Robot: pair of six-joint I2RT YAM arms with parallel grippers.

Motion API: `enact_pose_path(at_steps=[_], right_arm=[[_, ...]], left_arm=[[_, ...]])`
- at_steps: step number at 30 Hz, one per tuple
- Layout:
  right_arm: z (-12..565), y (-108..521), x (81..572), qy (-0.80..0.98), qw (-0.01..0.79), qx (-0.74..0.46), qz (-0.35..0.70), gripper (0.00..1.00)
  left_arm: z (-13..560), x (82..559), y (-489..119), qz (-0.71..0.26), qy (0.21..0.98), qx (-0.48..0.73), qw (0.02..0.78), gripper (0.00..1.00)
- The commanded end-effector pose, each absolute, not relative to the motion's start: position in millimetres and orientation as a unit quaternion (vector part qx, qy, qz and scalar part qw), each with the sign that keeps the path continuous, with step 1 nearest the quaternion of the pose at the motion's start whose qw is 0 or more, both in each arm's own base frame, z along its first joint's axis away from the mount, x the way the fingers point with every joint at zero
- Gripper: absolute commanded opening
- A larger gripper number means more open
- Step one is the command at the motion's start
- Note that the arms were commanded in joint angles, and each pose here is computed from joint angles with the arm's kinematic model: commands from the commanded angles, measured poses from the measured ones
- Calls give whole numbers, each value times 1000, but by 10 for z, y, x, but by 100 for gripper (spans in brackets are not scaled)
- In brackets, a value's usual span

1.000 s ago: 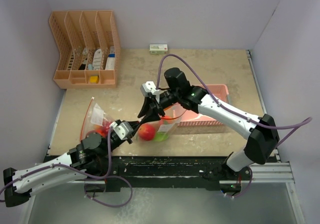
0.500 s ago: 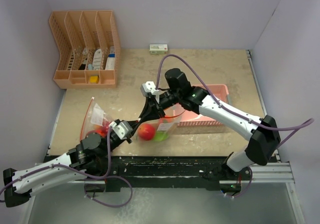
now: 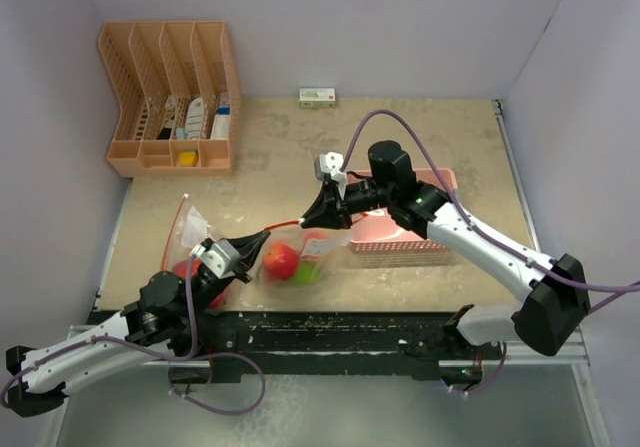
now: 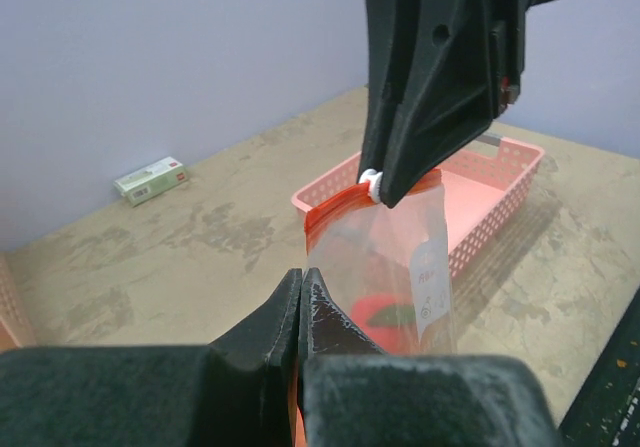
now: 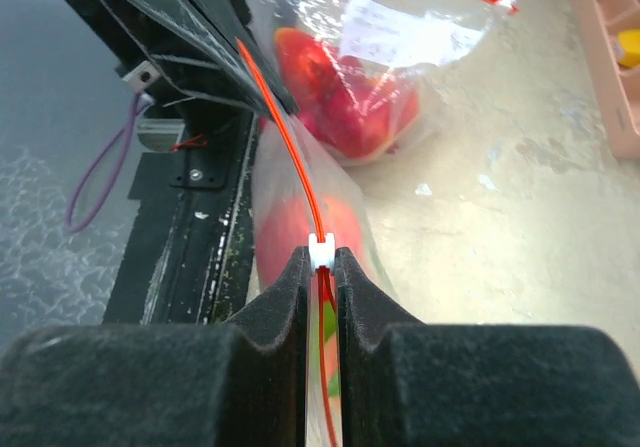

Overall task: Place the food in the zip-top bag and seal the zipper
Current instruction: Zip the zipper food storage bag at the center of the board.

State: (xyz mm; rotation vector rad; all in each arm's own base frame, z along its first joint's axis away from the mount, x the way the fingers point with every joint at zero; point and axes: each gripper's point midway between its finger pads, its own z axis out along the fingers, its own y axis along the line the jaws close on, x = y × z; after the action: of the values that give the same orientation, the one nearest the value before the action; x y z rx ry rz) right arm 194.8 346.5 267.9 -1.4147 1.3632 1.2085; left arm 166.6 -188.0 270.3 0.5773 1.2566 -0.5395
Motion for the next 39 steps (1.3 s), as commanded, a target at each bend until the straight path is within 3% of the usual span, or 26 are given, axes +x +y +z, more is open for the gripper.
enact_pose_path(at_steps=[1, 12, 20, 26, 30, 31, 37, 39], right_arm=[[2694, 3323, 2302, 596, 454, -506, 428, 0], [2455, 2888, 2773, 723, 489, -373, 315, 0], [2300, 2660, 2887, 758, 500, -324, 268, 0], [2284, 2584, 2932, 767, 505, -307, 250, 0], [2405, 2702, 2801, 741, 505, -336, 290, 0], [2455, 2732, 2750, 729, 507, -348, 301, 0], [2699, 2785, 2555, 683, 524, -379, 339, 0], [2752, 2793, 2496, 672, 527, -389, 346, 0]], left_arm=[[3174, 1764, -1551, -224, 551, 177, 784, 0], [3425, 2089, -1114, -93, 583, 61, 805, 0], [3693, 2108, -867, -52, 568, 12, 822, 0], [3691, 2142, -852, -26, 567, 9, 823, 0], [3698, 2124, -1228, -73, 544, 82, 832, 0], [3693, 2106, -1335, -88, 534, 104, 834, 3], [3534, 1929, -1999, -176, 492, 245, 817, 55], [3391, 1911, -2106, -193, 490, 261, 809, 68]])
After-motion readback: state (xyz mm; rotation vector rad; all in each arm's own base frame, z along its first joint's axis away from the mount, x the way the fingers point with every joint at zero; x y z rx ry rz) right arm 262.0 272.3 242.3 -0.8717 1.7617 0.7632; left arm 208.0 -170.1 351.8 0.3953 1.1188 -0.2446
